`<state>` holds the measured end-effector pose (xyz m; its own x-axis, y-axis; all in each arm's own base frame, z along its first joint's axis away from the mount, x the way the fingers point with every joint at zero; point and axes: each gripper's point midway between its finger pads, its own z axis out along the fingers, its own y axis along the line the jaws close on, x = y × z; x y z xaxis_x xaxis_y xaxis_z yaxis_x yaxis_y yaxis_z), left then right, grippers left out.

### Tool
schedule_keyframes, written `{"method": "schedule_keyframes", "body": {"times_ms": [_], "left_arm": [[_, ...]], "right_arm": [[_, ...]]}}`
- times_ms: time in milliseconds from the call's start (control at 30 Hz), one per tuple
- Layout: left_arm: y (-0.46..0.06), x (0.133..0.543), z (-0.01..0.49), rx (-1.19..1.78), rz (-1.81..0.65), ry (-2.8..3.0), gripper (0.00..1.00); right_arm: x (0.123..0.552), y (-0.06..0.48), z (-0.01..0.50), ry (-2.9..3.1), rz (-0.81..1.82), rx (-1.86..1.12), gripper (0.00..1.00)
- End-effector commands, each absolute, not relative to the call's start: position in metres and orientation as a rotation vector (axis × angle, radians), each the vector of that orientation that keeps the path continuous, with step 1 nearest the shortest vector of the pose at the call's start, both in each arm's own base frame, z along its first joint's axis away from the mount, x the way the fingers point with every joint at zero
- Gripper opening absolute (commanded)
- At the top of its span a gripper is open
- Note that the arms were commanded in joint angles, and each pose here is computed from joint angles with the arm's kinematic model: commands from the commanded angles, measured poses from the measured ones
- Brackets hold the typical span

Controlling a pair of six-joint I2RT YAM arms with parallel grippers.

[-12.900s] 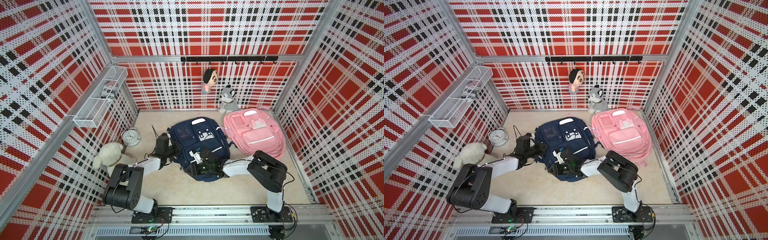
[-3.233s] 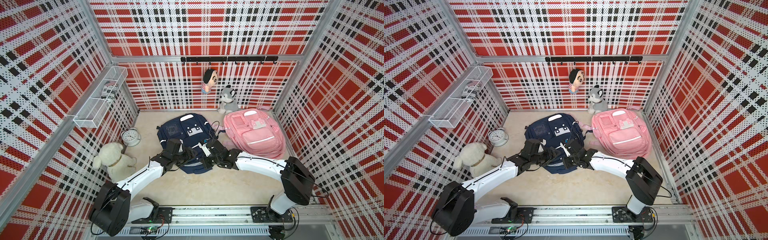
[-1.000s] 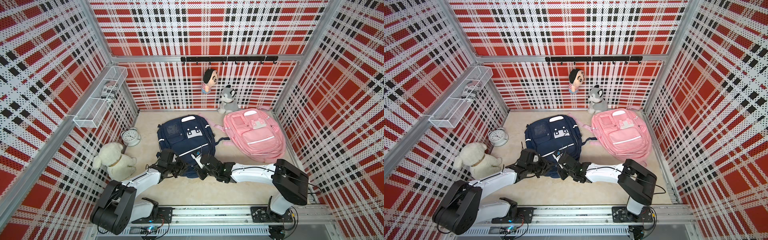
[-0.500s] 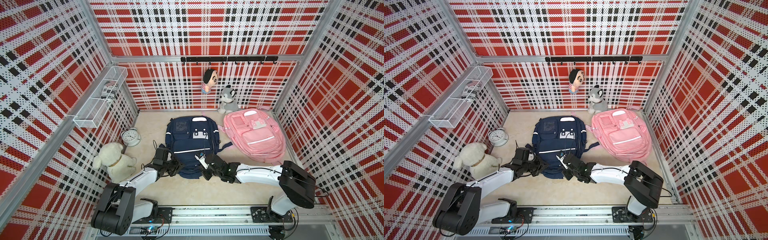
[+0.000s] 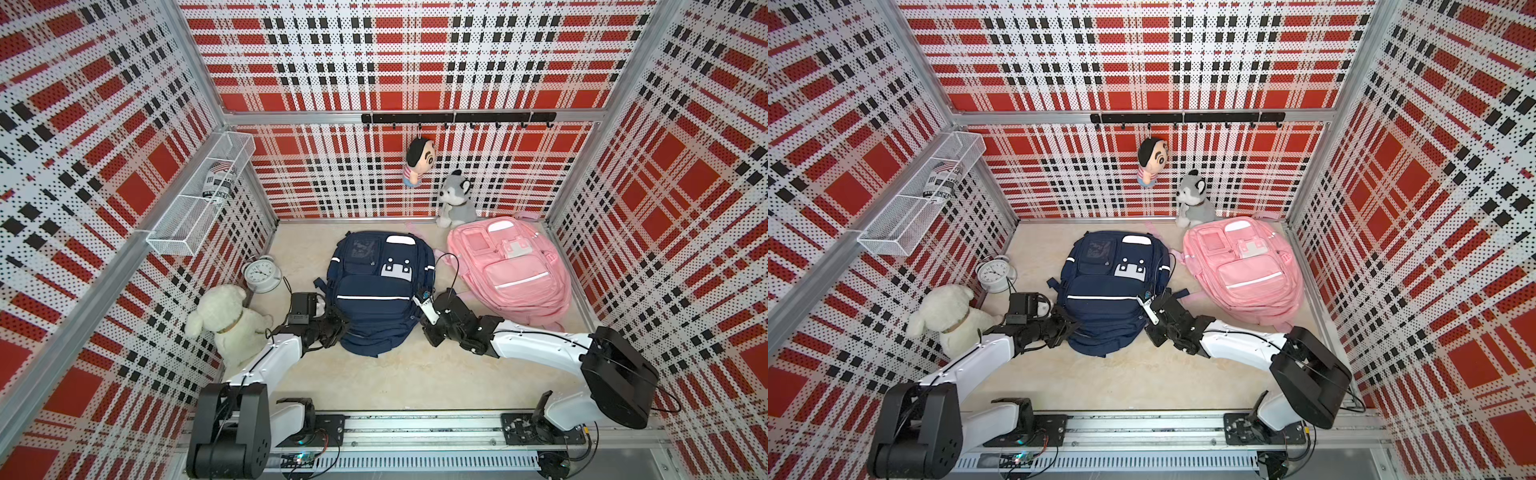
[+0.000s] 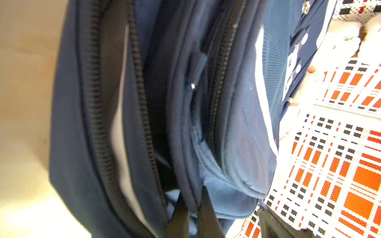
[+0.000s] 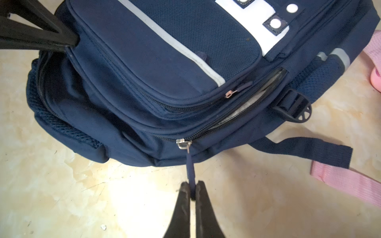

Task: Zip up the backpack
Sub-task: Zip the zipper on the backpack.

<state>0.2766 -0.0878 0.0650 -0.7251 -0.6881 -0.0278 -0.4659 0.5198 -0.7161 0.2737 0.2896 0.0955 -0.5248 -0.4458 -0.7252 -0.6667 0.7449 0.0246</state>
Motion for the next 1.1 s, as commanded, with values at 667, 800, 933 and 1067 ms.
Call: {"method": "schedule_keyframes", "body": {"times_ms": [667, 800, 933, 1067], "left_arm": [[-0.066, 0.274, 0.067, -0.805, -0.868, 2.506, 0.0], [-0.065, 0.278, 0.072, -0.795, -0.857, 2.486, 0.0], [-0.067, 0.282, 0.077, -0.783, -0.859, 2.476, 0.01], [-0.07, 0.287, 0.082, -0.779, -0.862, 2.469, 0.32]], "right_arm": [[0.419, 0.225, 0.105, 2.176, 0.219, -0.713, 0.0], [0.395, 0.255, 0.104, 2.192, 0.382, -0.776, 0.0], [0.351, 0.286, 0.09, 2.189, 0.471, -0.827, 0.0], [0.319, 0.305, 0.089, 2.174, 0.579, -0.767, 0.0]]}}
